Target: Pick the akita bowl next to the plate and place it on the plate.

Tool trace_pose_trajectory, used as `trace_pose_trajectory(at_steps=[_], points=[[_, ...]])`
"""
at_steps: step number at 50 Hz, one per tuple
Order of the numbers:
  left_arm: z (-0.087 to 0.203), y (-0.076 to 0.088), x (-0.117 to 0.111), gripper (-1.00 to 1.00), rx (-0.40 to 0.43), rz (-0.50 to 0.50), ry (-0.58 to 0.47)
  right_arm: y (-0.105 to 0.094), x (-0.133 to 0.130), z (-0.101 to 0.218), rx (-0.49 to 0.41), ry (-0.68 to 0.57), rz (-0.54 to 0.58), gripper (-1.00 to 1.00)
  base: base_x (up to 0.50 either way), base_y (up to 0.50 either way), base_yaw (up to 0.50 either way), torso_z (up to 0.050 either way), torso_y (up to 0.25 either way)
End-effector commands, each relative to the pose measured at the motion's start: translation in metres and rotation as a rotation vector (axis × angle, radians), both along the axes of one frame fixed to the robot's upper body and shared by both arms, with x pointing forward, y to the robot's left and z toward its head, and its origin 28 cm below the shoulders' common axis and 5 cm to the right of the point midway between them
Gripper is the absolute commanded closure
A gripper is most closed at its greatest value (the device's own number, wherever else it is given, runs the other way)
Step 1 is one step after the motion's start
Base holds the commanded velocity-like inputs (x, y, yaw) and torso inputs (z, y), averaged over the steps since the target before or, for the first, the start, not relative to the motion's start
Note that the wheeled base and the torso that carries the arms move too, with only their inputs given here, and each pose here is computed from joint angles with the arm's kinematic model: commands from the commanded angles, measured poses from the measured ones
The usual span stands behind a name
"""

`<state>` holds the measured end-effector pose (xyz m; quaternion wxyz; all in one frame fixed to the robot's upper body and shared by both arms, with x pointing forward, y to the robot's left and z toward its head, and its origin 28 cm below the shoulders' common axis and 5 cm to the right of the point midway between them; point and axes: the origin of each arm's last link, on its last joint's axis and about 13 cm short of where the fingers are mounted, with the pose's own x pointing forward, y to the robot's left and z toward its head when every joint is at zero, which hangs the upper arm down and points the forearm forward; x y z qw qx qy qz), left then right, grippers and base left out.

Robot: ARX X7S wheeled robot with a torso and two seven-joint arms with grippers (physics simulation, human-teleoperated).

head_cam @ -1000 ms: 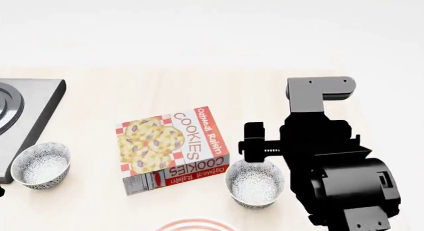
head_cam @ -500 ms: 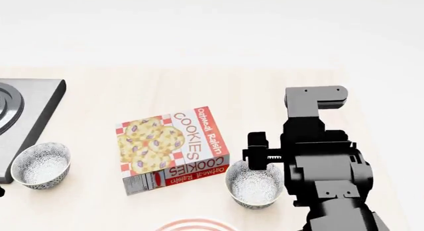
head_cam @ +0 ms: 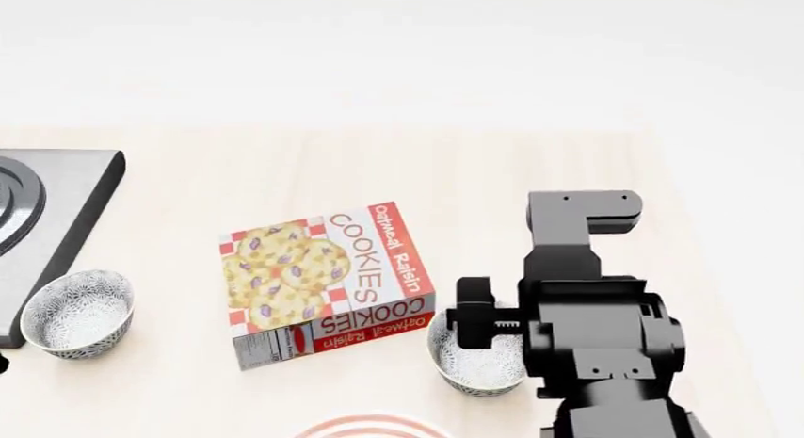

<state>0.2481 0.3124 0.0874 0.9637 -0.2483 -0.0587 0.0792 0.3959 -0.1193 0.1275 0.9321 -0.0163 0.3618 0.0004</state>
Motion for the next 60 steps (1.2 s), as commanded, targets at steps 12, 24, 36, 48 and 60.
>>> trace_pose_trajectory(at_steps=[12, 24, 36, 48, 60], points=[[0.0, 0.0, 0.0, -1.0, 0.001, 0.0, 0.0, 0.006, -0.005, -0.008, 0.07, 0.07, 0.005, -1.0, 0.0, 0.0, 0.0, 0.0, 0.0], [-0.001, 0.0, 0.0, -1.0, 0.0, 0.0, -0.001, 0.004, -0.009, -0.013, 0.098, 0.102, -0.013, -1.0, 0.0, 0.0, 0.0, 0.0, 0.0], [0.0, 0.0, 0.001, -1.0, -0.003, 0.0, 0.0, 0.003, -0.014, -0.024, 0.101, 0.129, -0.022, -1.0, 0.0, 0.0, 0.0, 0.0, 0.0], [-0.002, 0.001, 0.001, -1.0, -0.002, 0.0, -0.001, 0.003, -0.015, -0.026, 0.145, 0.149, -0.02, -1.0, 0.0, 0.0, 0.0, 0.0, 0.0], [-0.002, 0.001, 0.002, -1.0, 0.0, -0.001, 0.0, 0.001, -0.013, -0.024, 0.126, 0.108, -0.053, 1.0, 0.0, 0.0, 0.0, 0.0, 0.0]])
